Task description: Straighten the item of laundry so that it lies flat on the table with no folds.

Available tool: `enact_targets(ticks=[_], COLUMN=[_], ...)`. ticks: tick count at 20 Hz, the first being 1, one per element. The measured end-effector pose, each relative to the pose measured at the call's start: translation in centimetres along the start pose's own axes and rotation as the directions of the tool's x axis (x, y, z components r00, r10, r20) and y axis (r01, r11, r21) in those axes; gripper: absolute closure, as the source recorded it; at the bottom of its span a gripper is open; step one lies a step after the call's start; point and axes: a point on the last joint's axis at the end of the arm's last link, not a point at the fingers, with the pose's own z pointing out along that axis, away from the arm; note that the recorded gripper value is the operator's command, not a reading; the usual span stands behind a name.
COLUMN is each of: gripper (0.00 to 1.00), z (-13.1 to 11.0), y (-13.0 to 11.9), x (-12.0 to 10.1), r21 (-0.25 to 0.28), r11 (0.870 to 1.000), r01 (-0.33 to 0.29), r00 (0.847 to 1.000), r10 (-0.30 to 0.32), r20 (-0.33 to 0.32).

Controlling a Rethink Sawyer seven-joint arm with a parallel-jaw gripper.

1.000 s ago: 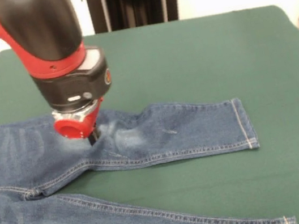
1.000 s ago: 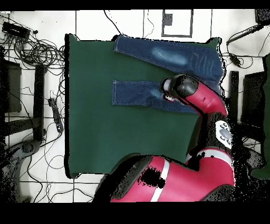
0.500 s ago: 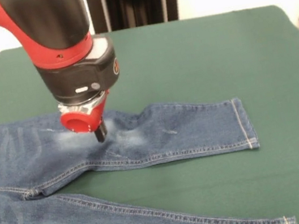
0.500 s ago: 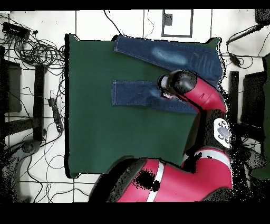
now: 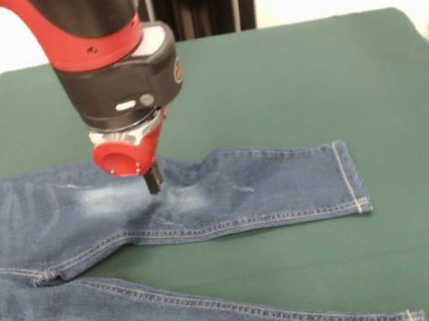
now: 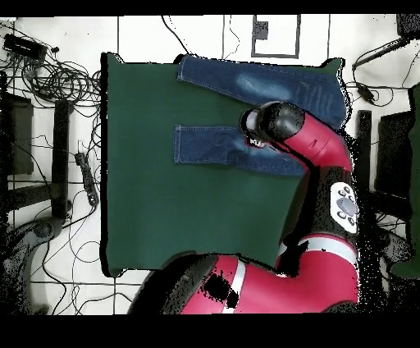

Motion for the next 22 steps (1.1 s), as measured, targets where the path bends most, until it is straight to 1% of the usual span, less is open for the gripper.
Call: enact_targets(ticks=[2,3,6,7,9,10,11,14,16,19,22], gripper=[1.00,1.00,1.00,1.00,1.00,1.00,1.00,1.00,1.00,1.00,1.00], z=[-0.6,-1.1,-1.6,-1.7,-1.7,-1.7,-1.6,-1.6,-1.4,-1.1,-0.3], y=[0.2,0.4,0.6,0.6,0.6,0.6,0.5,0.4,0.2,0.0,-0.1], x=[0.9,2.0,3.3,4.4,5.2,6.4,7.0,8.3,9.7,10.7,11.0], r21=[-0.009,-0.018,-0.025,-0.028,-0.028,-0.029,-0.028,-0.028,-0.028,-0.032,-0.032], r11=[1.000,1.000,1.000,1.000,1.000,1.000,1.000,0.999,0.999,0.999,0.999], r01=[0.002,0.004,0.005,0.006,0.008,0.011,0.013,0.020,0.027,0.031,0.029], r00=[1.000,1.000,0.999,0.999,0.999,0.998,0.998,0.997,0.996,0.996,0.996], r10=[-0.002,-0.004,-0.006,-0.007,-0.009,-0.012,-0.015,-0.022,-0.029,-0.034,-0.032], r20=[-0.009,-0.019,-0.032,-0.044,-0.051,-0.061,-0.066,-0.074,-0.083,-0.086,-0.085])
